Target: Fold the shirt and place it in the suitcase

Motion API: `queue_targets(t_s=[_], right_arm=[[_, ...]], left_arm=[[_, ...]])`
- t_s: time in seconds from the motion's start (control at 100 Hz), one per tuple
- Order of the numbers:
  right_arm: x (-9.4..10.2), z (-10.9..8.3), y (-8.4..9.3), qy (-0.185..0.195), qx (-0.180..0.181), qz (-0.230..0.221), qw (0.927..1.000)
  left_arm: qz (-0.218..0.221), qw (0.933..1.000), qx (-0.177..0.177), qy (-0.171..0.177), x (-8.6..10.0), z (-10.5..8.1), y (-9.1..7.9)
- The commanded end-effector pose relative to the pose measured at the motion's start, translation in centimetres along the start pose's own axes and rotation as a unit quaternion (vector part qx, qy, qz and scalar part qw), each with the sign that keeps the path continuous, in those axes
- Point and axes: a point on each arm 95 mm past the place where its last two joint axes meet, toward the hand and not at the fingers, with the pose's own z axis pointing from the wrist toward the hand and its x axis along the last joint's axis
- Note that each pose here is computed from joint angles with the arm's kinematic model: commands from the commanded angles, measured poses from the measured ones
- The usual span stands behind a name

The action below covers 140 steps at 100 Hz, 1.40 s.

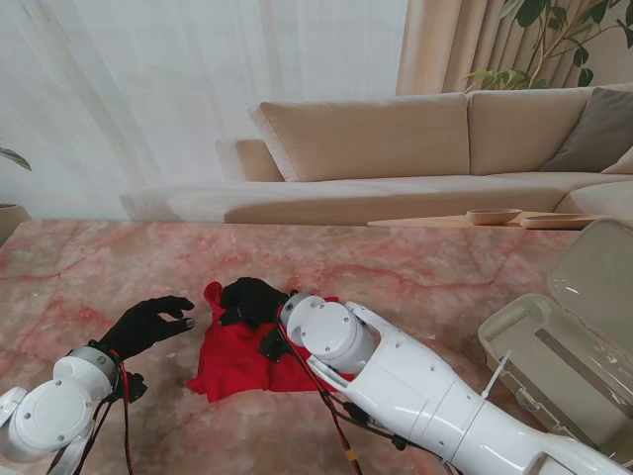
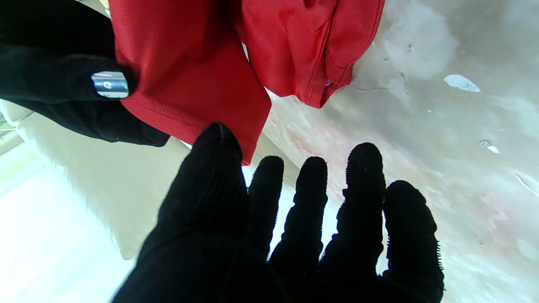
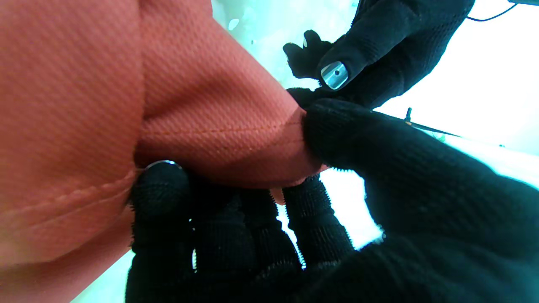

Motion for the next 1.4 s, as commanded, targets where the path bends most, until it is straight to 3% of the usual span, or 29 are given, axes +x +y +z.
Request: queue_targets(t_s=[0.0,0.5,0.75,1.07,1.39], right_arm=[[0.1,0.2,-0.4,0.0,0.012,0.003,0.9999],[-0.6,-0.1,-0.5,-0.004,0.024,0.006,0.9997],[-0.3,-1.2,0.5,0.0,-0.002,0.015,0.9999],[-0.3,-5.2,2.8,0.0,-0.083,0.0,0.9965],[-2.8,-10.4,4.6,-0.041,-0.152,-0.052,0.9861]], left_arm=[[-0.004,1.0,-0.006,-0.005,-0.2,-0.1,0.5],[-0.001,0.9999,-0.01,-0.002,-0.2,0.1,0.3],[0.0,0.9999,-0.011,0.002,-0.1,0.4,0.3],[0.002,0.9996,-0.021,0.018,0.8,0.9,0.4],[0.0,0.9979,-0.044,0.048,2.7,2.2,1.0]])
